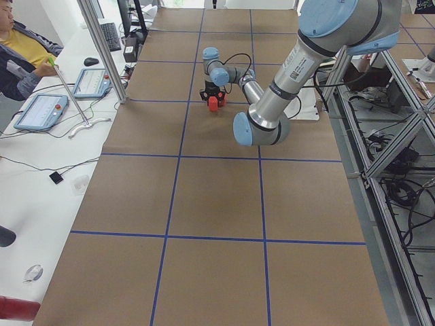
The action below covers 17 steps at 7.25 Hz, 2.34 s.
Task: Form red blocks into L shape at center
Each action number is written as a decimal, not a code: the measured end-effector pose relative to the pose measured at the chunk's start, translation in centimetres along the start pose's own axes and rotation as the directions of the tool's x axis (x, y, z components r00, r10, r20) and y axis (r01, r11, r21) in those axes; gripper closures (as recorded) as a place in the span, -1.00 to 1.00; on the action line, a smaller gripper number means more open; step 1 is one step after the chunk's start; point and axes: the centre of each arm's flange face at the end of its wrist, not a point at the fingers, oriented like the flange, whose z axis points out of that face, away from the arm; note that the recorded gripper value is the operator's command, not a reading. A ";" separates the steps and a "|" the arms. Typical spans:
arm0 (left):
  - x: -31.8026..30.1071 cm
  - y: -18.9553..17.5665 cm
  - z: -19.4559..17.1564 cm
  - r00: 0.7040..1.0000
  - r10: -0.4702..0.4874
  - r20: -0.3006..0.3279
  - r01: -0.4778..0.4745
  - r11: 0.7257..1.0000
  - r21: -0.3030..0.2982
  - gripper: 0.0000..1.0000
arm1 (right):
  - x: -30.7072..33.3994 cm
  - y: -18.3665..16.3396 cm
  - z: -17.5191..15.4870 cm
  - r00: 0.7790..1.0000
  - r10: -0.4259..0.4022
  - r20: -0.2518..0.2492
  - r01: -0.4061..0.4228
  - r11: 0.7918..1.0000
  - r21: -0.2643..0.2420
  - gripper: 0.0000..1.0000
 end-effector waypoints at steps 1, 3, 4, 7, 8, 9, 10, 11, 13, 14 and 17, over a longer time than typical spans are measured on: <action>0.0 0.0 0.0 1.000 -0.001 0.000 0.001 1.000 0.000 0.19 | 0.0 0.0 0.0 1.000 0.000 0.000 0.000 1.000 0.000 -0.98; 0.0 0.0 0.0 1.000 -0.002 -0.001 0.002 1.000 -0.001 -0.36 | 0.0 0.0 0.0 1.000 0.000 0.000 0.000 1.000 0.000 -0.98; 0.0 0.0 0.1 1.000 -0.006 -0.001 0.006 1.000 -0.001 -0.72 | 0.0 0.0 0.0 1.000 0.000 0.001 0.000 1.000 0.000 -0.98; 0.9 -0.3 0.6 0.998 -0.069 -0.008 0.069 0.998 0.006 -0.99 | 0.0 -0.1 0.0 1.000 0.000 0.000 0.000 1.000 0.001 -0.98; 1.2 -0.5 0.7 0.998 -0.070 -0.006 0.070 0.997 0.023 -1.00 | 0.0 -0.1 0.0 1.000 0.000 0.000 0.000 1.000 0.001 -0.98; 1.2 -0.6 0.6 0.998 -0.068 -0.001 0.068 0.997 0.038 -1.00 | 0.0 -0.2 0.0 1.000 0.000 0.000 0.000 1.000 0.001 -0.98; 1.1 -0.6 0.2 0.998 -0.067 0.004 0.067 0.997 0.048 -1.00 | 0.0 -0.2 0.0 1.000 0.000 0.000 0.000 1.000 0.001 -0.98; 0.7 -0.5 -0.5 0.997 -0.070 0.013 0.069 0.996 0.058 -1.00 | -0.1 -0.2 -0.1 1.000 -0.001 0.000 0.001 1.000 0.001 -0.98; -1.2 0.3 -3.1 0.995 -0.086 0.047 0.082 0.993 0.081 -1.00 | -0.1 -0.2 -0.1 1.000 -0.001 0.000 0.001 1.000 0.002 -0.98; -2.5 1.4 -4.3 0.993 -0.100 0.068 0.094 0.992 0.087 -1.00 | -0.1 -0.2 -0.1 1.000 -0.001 0.000 0.001 1.000 0.002 -0.98; -8.7 10.6 -7.3 0.971 -0.218 0.101 0.212 0.975 0.071 -1.00 | 0.0 -0.2 0.1 1.000 0.000 0.000 0.000 1.000 -0.001 -0.98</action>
